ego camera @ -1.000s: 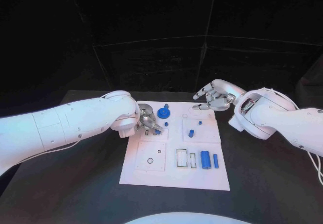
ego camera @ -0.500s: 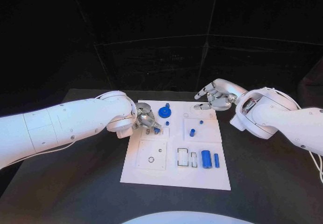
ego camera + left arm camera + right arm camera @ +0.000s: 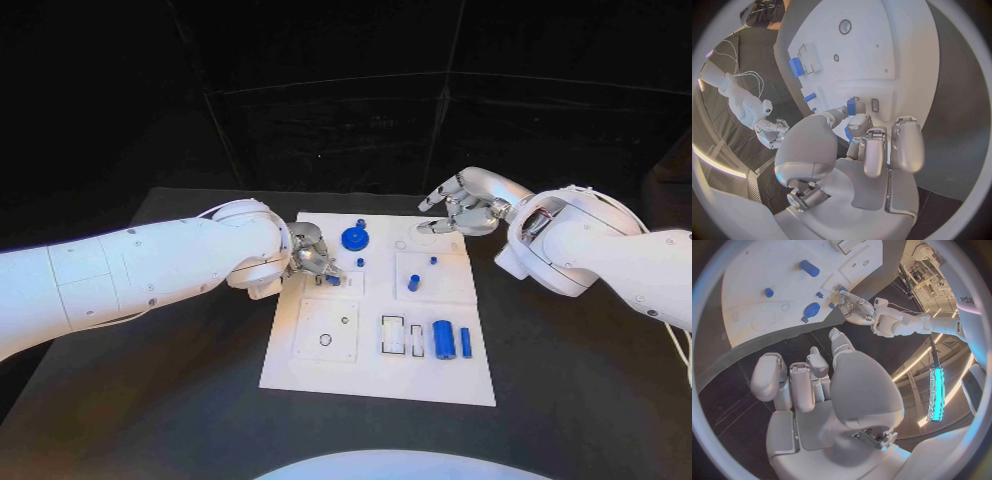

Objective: Assemble the parts on the task board

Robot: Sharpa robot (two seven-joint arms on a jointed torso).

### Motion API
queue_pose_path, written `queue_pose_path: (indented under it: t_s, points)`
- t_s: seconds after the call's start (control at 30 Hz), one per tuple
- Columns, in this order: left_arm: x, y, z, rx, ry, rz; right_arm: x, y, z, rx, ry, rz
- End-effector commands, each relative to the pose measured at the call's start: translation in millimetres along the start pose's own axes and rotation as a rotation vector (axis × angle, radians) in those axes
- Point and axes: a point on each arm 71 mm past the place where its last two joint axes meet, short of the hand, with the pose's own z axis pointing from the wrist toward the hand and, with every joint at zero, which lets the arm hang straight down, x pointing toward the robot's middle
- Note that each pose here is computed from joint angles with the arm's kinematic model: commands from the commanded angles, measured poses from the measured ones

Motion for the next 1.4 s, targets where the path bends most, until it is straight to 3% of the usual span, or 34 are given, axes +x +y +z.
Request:
queue_pose_path:
  t_s: [0.03,0.53,1.4]
  points:
    - [-1.6,-2.3,1.2,0.010,-0.042,0.053,-0.7,1.3,0.4,-0.006,0.001,-0.001]
    - [3.3,-7.7,5.6,0.015,-0.044,0.071,-0.3,1.9,1.0,-0.010,0.002,-0.001]
    - [6.8,-5.3,5.8,-0.006,0.008,0.102,0.9,2.2,2.6,-0.010,0.011,-0.002]
